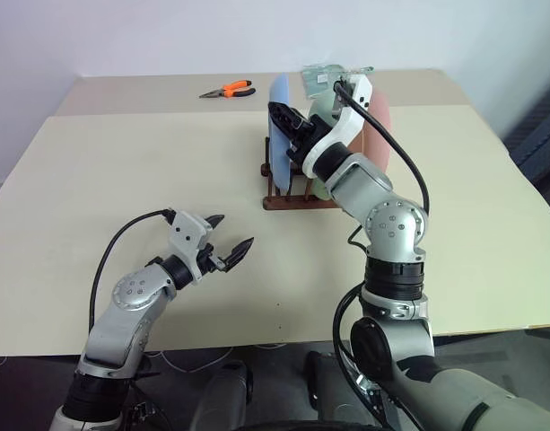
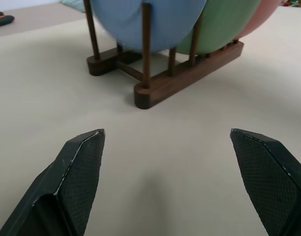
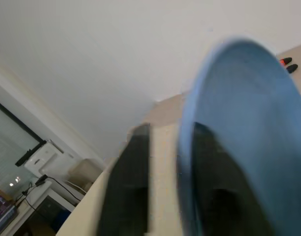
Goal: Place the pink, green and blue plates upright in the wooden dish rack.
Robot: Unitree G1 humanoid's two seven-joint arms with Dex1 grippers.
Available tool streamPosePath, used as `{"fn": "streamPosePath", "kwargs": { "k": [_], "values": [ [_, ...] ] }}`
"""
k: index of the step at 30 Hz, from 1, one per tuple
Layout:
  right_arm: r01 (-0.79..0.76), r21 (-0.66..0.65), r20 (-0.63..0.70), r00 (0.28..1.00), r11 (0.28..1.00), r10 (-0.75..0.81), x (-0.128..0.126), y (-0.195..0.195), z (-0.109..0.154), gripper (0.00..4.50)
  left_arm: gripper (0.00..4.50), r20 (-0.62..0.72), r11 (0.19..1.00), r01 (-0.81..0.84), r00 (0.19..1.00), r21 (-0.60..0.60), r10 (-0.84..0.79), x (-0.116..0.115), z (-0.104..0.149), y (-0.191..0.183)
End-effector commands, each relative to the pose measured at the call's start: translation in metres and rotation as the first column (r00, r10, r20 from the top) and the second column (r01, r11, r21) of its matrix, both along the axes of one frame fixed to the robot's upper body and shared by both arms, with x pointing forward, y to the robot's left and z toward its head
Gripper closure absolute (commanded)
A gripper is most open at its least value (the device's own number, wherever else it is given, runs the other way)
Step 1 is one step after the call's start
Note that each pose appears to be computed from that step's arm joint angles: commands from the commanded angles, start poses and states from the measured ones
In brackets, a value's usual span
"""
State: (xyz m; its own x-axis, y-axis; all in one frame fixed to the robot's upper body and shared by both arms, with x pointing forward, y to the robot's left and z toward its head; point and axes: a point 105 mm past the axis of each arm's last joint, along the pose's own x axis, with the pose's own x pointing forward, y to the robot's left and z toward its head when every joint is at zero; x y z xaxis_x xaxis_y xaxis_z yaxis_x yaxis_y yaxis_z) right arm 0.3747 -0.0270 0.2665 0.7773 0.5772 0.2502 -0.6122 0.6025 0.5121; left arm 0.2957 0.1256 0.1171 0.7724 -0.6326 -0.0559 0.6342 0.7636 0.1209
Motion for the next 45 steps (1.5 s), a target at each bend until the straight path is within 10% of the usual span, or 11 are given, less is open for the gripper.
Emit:
{"fn": "streamPosePath", "kwargs": {
  "k": [1,10,18,26,45],
  "values": [
    [0.034,-0.084,0.19,0.982,0.996,-0.018,-0.007,0.0,0.03,1.41,0.28,0.043,1.0,0.02,0.999,0.0,-0.02,-0.005,0.01,-0.005],
    [0.247,-0.454,0.69,0.706,0.856,0.163,-0.065,-0.043,0.068,0.94,0.28,0.051,1.0,0.01,0.999,0.029,-0.012,-0.002,0.008,-0.005],
    [0.277,-0.744,0.382,0.923,0.608,0.048,-0.078,-0.189,-0.025,0.94,0.28,0.075,0.988,-0.115,0.991,0.106,0.108,0.018,0.0,0.033],
    [0.192,-0.825,0.211,0.977,0.532,-0.025,-0.08,-0.225,-0.099,0.94,0.28,0.064,0.979,-0.14,0.989,0.147,0.131,0.017,-0.009,0.051],
    [0.258,-0.808,0.294,0.956,0.529,-0.018,-0.028,-0.212,-0.107,0.94,0.28,0.083,0.968,-0.206,0.977,0.146,0.195,0.019,-0.016,0.062]
  ]
}}
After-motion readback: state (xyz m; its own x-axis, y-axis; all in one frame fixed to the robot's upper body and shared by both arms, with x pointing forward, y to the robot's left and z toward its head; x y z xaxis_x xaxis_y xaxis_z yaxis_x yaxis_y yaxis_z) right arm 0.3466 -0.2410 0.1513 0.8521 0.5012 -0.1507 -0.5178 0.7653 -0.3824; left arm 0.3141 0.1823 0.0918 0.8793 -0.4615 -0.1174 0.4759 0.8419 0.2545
